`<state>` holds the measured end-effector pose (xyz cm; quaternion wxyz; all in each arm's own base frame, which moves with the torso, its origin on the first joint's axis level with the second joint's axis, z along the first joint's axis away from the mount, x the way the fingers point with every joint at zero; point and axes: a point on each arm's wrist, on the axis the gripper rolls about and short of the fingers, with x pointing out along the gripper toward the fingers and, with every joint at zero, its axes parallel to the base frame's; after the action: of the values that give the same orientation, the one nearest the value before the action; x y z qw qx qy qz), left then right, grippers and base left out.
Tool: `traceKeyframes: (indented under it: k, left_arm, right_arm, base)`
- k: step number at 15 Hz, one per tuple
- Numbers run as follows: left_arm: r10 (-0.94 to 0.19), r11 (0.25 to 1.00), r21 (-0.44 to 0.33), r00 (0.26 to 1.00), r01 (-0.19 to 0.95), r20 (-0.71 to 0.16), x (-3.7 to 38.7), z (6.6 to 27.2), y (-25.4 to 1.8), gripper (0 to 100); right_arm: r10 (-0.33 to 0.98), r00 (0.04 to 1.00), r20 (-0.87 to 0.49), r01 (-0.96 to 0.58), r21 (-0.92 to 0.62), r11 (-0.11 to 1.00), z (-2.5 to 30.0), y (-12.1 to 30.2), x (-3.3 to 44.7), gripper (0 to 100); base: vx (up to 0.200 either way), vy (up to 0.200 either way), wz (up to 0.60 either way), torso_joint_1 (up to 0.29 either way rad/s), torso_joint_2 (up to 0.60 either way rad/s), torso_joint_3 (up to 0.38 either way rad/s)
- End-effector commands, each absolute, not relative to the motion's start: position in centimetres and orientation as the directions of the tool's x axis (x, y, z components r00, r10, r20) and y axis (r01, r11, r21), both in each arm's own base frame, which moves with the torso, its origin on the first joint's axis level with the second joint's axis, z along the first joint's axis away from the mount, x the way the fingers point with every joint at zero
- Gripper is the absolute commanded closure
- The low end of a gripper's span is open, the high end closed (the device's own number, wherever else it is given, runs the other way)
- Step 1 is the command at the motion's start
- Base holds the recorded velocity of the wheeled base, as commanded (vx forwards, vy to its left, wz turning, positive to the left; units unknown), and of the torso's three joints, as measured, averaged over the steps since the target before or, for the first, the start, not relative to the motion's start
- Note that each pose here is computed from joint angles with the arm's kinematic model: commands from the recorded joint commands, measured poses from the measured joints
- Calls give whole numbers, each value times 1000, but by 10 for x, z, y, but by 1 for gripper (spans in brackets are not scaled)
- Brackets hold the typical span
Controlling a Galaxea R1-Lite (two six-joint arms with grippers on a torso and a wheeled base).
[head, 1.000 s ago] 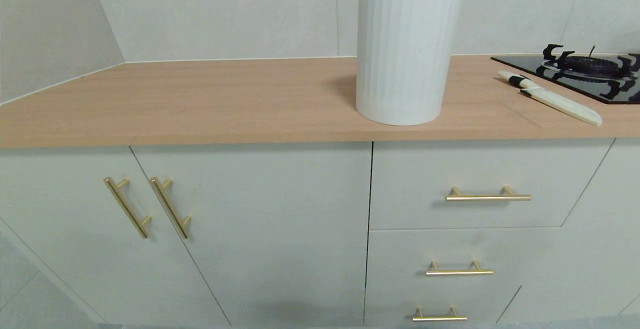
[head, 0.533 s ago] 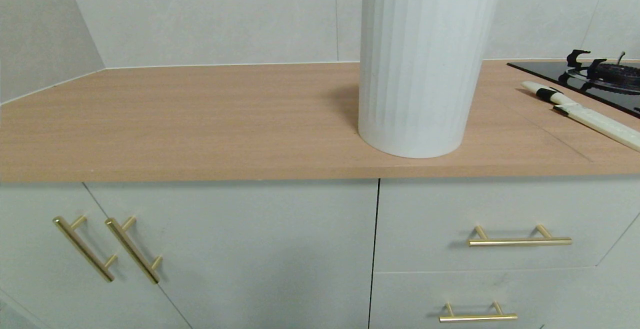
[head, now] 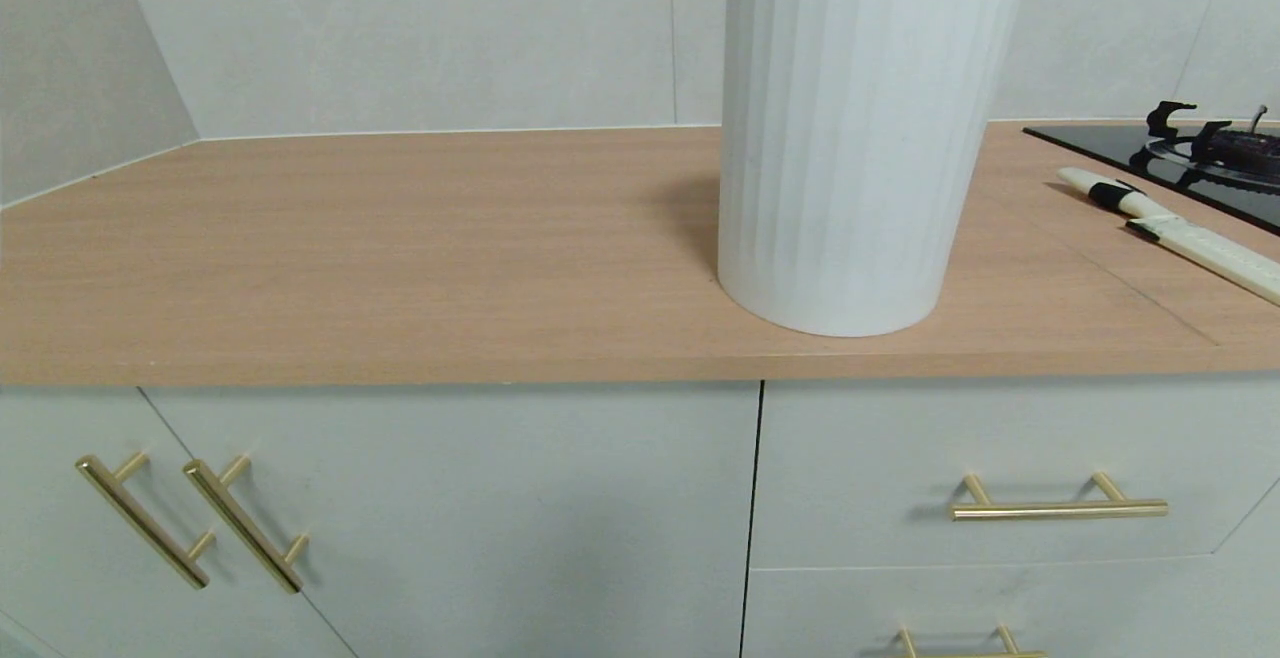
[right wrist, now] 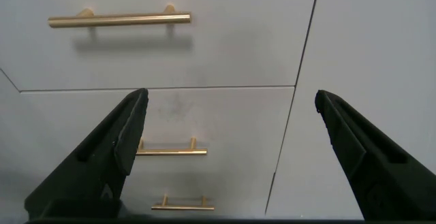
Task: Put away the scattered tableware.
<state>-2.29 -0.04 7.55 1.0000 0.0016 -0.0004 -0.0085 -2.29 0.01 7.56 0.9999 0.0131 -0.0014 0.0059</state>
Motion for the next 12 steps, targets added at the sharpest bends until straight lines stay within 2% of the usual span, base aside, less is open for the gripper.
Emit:
traceKeyframes:
  k: [1, 2, 12]
  left_arm:
    - [-17, 1000, 3, 1000, 17, 0, -23, 75, 0, 0]
    - [-15, 1000, 3, 1000, 15, 0, -23, 75, 0, 0]
    - [-15, 1000, 2, 1000, 15, 0, -23, 75, 0, 0]
  right_arm:
    - [12, 1000, 2, -12, 26, 1000, 76, 0, -23, 0]
    - [12, 1000, 2, -12, 26, 1000, 76, 0, -23, 0]
    - [12, 1000, 2, -12, 28, 1000, 76, 0, -23, 0]
  base:
    - [0, 0, 0, 0, 0, 0]
    - [0, 0, 0, 0, 0, 0]
    - [0, -200, 0, 5, 2, 2]
